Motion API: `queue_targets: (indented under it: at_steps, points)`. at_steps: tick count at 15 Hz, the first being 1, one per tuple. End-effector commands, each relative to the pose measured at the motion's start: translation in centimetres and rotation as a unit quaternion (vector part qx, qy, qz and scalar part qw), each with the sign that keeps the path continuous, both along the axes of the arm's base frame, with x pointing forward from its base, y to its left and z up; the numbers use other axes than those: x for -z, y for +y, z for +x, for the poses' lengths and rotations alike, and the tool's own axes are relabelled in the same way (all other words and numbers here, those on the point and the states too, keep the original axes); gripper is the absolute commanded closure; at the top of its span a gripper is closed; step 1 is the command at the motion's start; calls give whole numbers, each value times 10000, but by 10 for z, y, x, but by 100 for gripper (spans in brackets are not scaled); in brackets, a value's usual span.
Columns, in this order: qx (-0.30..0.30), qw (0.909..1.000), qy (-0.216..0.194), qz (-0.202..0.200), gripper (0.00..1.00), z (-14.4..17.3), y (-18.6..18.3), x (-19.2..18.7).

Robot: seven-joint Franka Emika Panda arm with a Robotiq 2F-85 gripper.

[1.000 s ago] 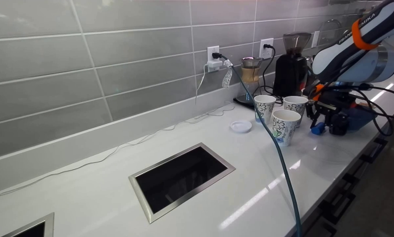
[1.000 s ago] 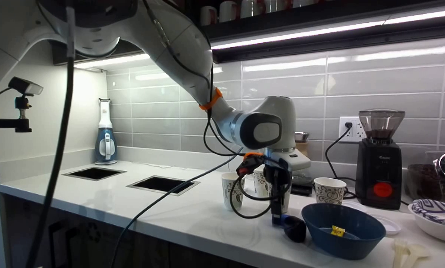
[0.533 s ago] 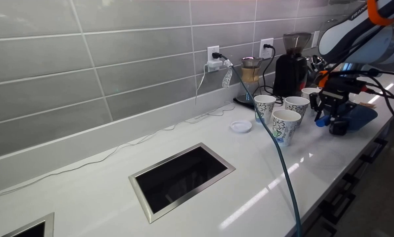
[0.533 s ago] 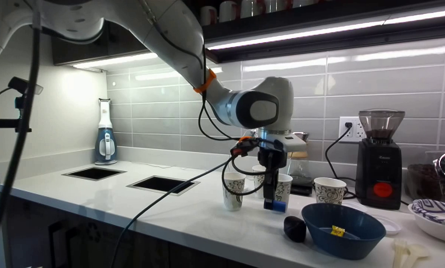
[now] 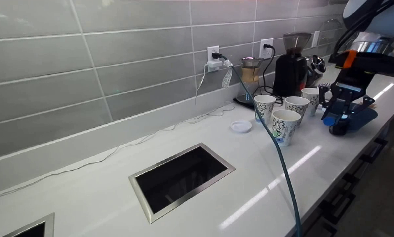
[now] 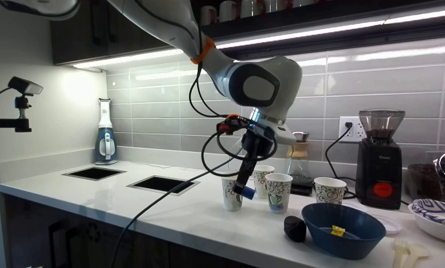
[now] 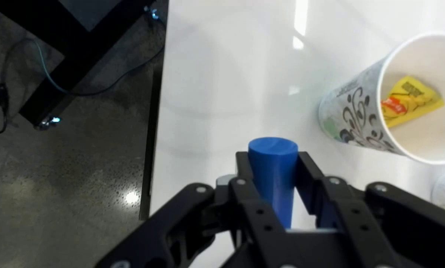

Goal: Position the blue cylinder upright

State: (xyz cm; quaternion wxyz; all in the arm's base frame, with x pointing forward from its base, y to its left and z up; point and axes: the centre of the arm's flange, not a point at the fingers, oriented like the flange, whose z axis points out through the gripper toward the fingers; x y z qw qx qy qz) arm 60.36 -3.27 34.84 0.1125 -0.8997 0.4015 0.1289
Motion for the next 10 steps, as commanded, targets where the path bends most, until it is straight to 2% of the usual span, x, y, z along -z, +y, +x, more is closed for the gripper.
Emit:
queue_targets:
  at_steps: [1, 3, 4, 6, 8, 9, 10]
  points:
    - [-233, 9951, 179, 942, 92, -18, -27, 15]
    - [-322, 9889, 380, 1397, 92, -18, -47, 25]
    - [-237, 9950, 239, 937, 67, -18, -30, 18]
    - [-268, 9919, 318, 1203, 67, -24, -47, 26]
    - [-275, 9914, 320, 1238, 67, -25, -49, 28]
    - [-293, 9877, 402, 1482, 92, -20, -48, 31]
    - [-326, 9831, 501, 1733, 92, -16, -46, 37]
